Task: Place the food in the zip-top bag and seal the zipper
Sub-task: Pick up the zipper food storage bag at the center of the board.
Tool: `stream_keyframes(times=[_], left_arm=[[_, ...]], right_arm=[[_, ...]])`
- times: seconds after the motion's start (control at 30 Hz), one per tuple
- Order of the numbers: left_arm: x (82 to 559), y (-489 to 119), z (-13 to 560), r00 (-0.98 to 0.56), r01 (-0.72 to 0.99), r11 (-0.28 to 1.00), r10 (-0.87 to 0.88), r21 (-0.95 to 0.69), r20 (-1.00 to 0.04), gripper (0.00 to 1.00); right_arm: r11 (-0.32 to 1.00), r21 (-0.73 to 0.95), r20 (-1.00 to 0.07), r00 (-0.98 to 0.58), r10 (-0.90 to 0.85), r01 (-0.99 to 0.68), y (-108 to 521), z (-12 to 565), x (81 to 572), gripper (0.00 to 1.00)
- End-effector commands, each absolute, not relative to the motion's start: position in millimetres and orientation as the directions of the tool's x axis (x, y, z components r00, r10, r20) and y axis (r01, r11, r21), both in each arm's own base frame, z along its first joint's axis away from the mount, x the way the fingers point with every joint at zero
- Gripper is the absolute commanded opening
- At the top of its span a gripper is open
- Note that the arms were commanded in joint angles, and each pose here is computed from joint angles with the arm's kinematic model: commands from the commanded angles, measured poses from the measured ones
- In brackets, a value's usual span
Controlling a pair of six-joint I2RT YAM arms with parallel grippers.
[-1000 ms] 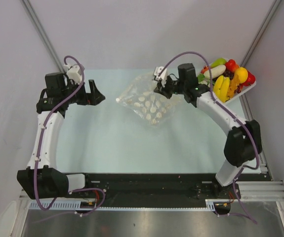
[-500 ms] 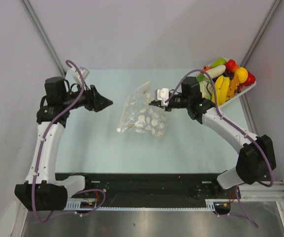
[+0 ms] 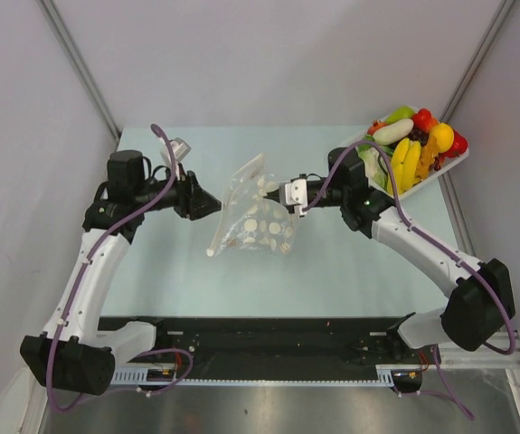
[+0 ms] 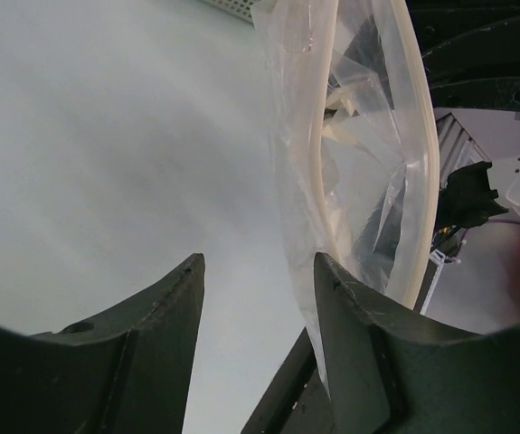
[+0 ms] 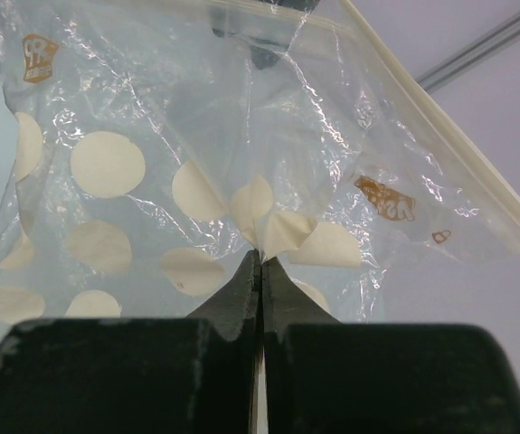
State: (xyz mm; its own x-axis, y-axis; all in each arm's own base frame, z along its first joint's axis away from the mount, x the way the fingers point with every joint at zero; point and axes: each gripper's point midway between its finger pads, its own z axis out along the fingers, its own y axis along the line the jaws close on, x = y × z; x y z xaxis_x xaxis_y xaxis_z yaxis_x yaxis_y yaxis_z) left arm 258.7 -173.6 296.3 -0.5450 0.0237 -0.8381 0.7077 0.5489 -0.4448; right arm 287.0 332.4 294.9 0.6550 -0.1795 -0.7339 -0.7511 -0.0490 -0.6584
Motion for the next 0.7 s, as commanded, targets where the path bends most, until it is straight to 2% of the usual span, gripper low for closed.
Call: stream_keyframes(times=[0.0, 0.27, 0.67], left_arm=[[249.3, -178.8, 300.0, -0.531, 0.736, 0.512, 0.029, -0.443, -0.847, 0.59], [256.4, -155.7, 310.7, -0.528, 0.678, 0.593, -0.019, -0.435, -0.849, 0.64], [238.5, -169.4, 307.0, -0.513, 0.737, 0.529, 0.032, -0.421, -0.858, 0.64]], right_arm=[[-0.042, -0.715, -0.686, 0.712, -0.149, -0.698, 336.8, 307.6, 284.8, 0.0], [-0.068, -0.694, -0.7, 0.694, -0.168, -0.716, 333.3, 297.1, 282.3, 0.0], [-0.08, -0.683, -0.708, 0.685, -0.172, -0.726, 342.0, 286.5, 284.6, 0.0]])
